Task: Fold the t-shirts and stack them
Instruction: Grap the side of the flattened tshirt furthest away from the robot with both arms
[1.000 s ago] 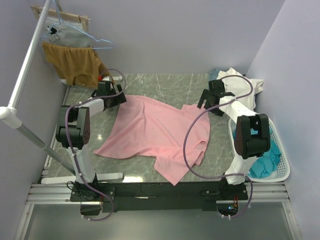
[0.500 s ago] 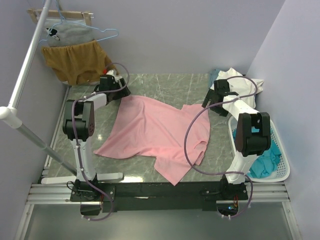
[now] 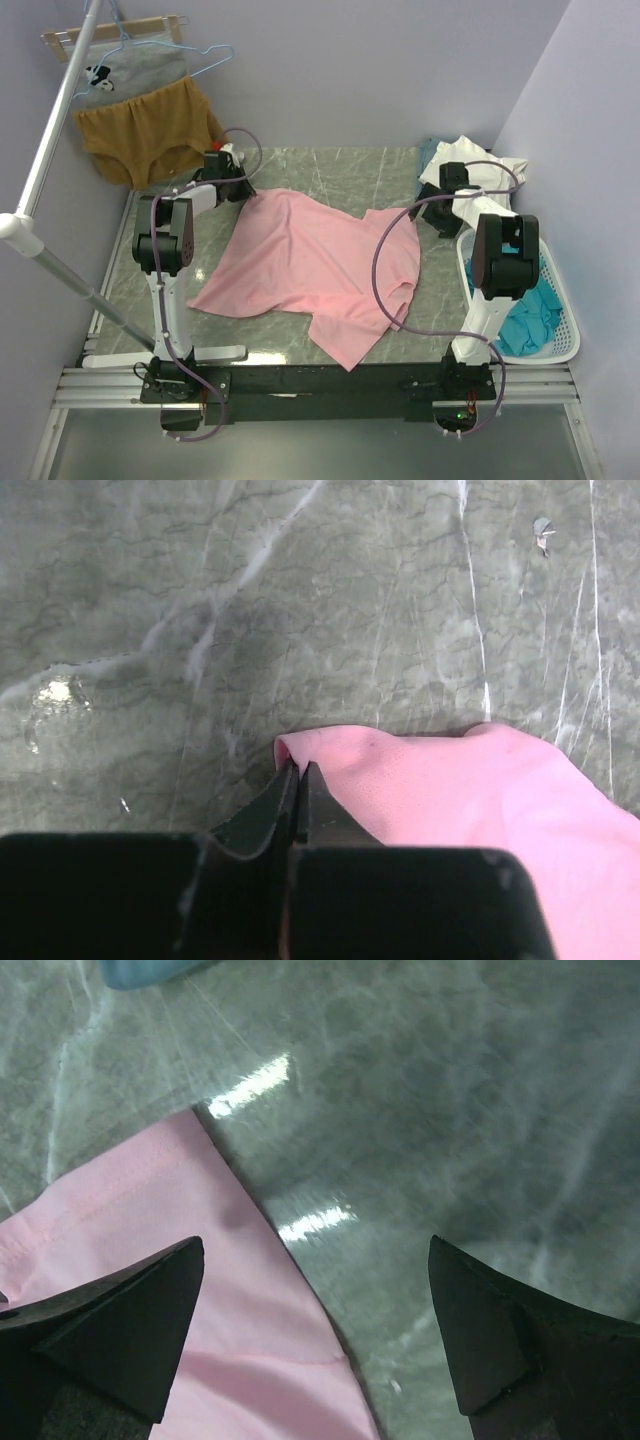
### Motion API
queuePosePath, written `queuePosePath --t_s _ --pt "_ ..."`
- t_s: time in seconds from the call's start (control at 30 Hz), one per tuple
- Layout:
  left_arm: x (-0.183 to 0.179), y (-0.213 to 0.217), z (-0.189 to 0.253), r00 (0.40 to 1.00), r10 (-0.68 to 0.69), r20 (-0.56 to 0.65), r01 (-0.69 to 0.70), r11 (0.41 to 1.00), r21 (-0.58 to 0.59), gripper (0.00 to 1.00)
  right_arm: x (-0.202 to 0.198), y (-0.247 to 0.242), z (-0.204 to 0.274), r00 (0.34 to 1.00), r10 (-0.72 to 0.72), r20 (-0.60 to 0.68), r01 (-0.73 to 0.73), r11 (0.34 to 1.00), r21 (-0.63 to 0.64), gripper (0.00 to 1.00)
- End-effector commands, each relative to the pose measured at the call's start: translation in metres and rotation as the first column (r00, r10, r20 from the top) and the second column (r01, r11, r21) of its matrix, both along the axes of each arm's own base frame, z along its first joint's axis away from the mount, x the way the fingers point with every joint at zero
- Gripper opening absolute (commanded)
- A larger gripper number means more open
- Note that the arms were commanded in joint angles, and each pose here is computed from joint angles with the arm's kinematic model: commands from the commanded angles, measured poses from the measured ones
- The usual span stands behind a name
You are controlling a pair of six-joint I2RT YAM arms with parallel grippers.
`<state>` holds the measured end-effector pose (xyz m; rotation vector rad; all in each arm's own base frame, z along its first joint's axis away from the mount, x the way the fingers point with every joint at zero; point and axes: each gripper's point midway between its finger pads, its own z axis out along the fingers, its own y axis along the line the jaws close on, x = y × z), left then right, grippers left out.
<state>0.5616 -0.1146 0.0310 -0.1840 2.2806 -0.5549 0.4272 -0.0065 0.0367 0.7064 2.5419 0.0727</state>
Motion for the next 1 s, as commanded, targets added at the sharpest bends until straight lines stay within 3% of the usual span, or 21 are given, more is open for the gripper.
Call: queuePosePath --t_s 0.0,0.23,0.37,0.47,0.5,0.57,0.6,0.63,0.77,0.97 --pt "-0.002 -0.004 0.013 1.000 -0.027 0.006 0.027 1.000 -0.011 0.01 0.030 0.024 0.009 0.994 0.080 0.074 -0.088 0.990 0.111 0.98" --pt "-0.005 0.001 0.029 0.999 -0.022 0.026 0.022 1.000 0.011 0.01 0.047 0.043 0.002 0.985 0.141 0.103 -0.160 0.966 0.204 0.93" --pt "-0.008 0.005 0.035 1.000 -0.011 0.025 0.011 1.000 0.025 0.01 0.055 0.047 -0.002 0.982 0.163 0.098 -0.182 0.957 0.226 0.79" --pt "-0.009 0.008 0.037 1.000 -0.009 0.028 0.008 1.000 0.028 0.01 0.059 0.054 -0.005 0.978 0.187 0.097 -0.206 0.945 0.255 0.56" --pt "-0.011 0.009 0.035 1.000 -0.005 0.021 0.005 1.000 0.029 0.01 0.062 0.055 -0.004 0.976 0.191 0.105 -0.212 0.942 0.260 0.40" --pt "-0.012 0.010 0.034 1.000 -0.005 0.018 0.004 1.000 0.027 0.01 0.062 0.057 -0.005 0.974 0.199 0.107 -0.221 0.937 0.271 0.23" --pt "-0.012 0.010 0.035 1.000 -0.005 0.020 0.005 1.000 0.025 0.01 0.063 0.058 -0.004 0.973 0.201 0.117 -0.226 0.936 0.270 0.06" --pt "-0.013 0.010 0.034 1.000 -0.007 0.016 0.007 1.000 0.025 0.01 0.065 0.058 0.000 0.971 0.201 0.130 -0.230 0.936 0.266 0.00" --pt "-0.011 0.013 0.044 0.999 0.003 0.040 -0.004 1.000 0.029 0.01 0.075 0.062 0.027 0.952 0.220 0.211 -0.271 0.928 0.256 0.00" --pt "-0.001 0.032 0.093 0.992 0.040 0.121 -0.046 0.998 0.046 0.01 0.112 0.052 0.093 0.920 0.219 0.325 -0.285 0.943 0.173 0.00"
